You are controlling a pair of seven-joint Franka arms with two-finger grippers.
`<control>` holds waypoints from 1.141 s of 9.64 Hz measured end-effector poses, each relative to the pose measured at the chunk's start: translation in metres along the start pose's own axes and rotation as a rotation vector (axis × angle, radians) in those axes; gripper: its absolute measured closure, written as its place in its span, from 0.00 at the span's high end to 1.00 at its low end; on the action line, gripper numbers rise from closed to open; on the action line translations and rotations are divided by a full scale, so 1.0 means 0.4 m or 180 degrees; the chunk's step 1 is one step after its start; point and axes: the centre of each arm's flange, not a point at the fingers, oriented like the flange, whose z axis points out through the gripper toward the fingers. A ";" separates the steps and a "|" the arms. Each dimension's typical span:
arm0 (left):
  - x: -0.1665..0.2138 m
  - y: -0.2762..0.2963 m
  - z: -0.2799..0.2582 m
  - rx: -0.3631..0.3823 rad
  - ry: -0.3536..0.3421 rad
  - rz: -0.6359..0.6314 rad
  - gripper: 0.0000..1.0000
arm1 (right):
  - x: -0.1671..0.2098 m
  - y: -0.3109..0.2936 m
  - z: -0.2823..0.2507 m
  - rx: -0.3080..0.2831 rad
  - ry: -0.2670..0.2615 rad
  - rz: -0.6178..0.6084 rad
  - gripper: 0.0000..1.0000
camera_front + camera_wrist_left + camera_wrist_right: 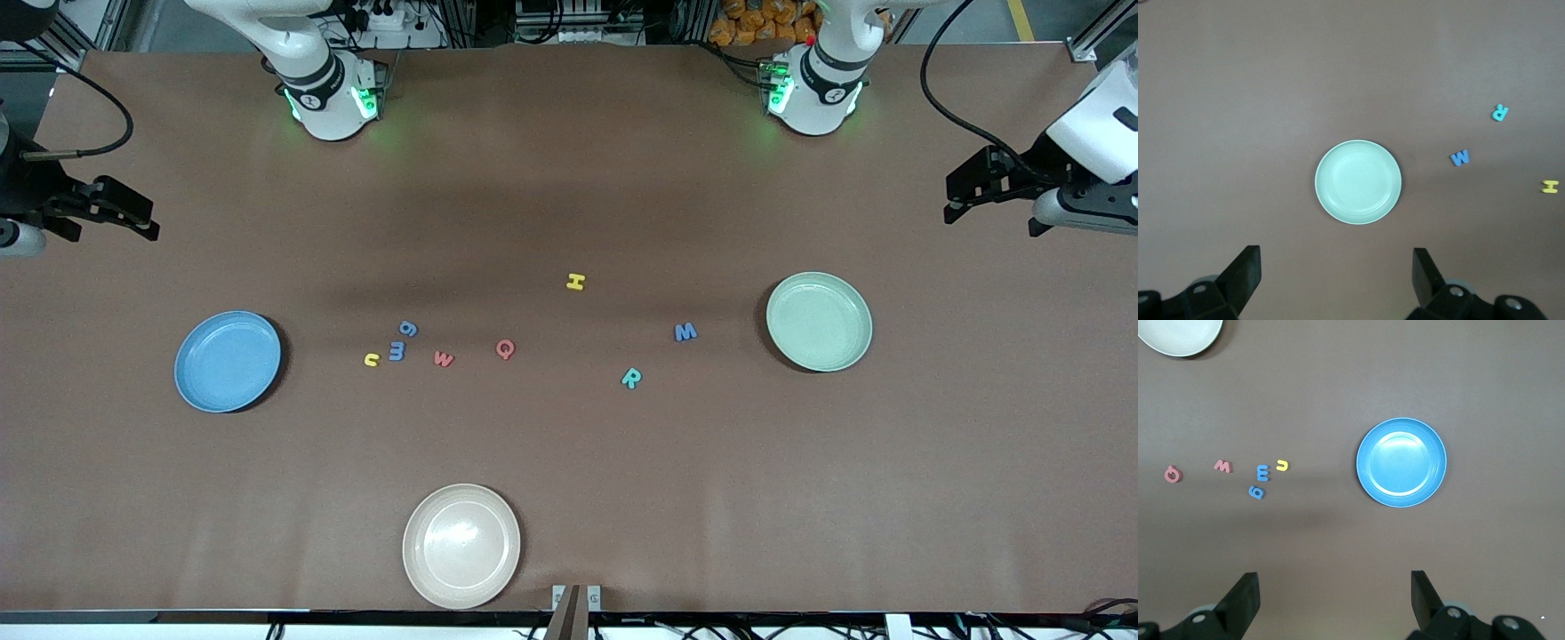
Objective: Sort upper and lower case letters into plates
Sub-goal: 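Reach the right gripper to the yellow u while the left gripper reaches the pink Q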
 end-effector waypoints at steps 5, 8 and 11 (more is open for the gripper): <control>0.023 0.103 0.066 0.0028 -0.0145 0.0194 1.00 | 0.002 0.000 0.011 0.0001 -0.0035 -0.0002 1.00; 0.146 0.316 0.251 -0.0027 0.0018 0.0194 1.00 | 0.061 -0.047 0.147 0.0016 -0.0259 -0.0102 1.00; 0.232 0.551 0.464 -0.0181 0.0307 0.0111 1.00 | 0.149 -0.158 0.354 -0.0009 -0.0423 -0.0248 1.00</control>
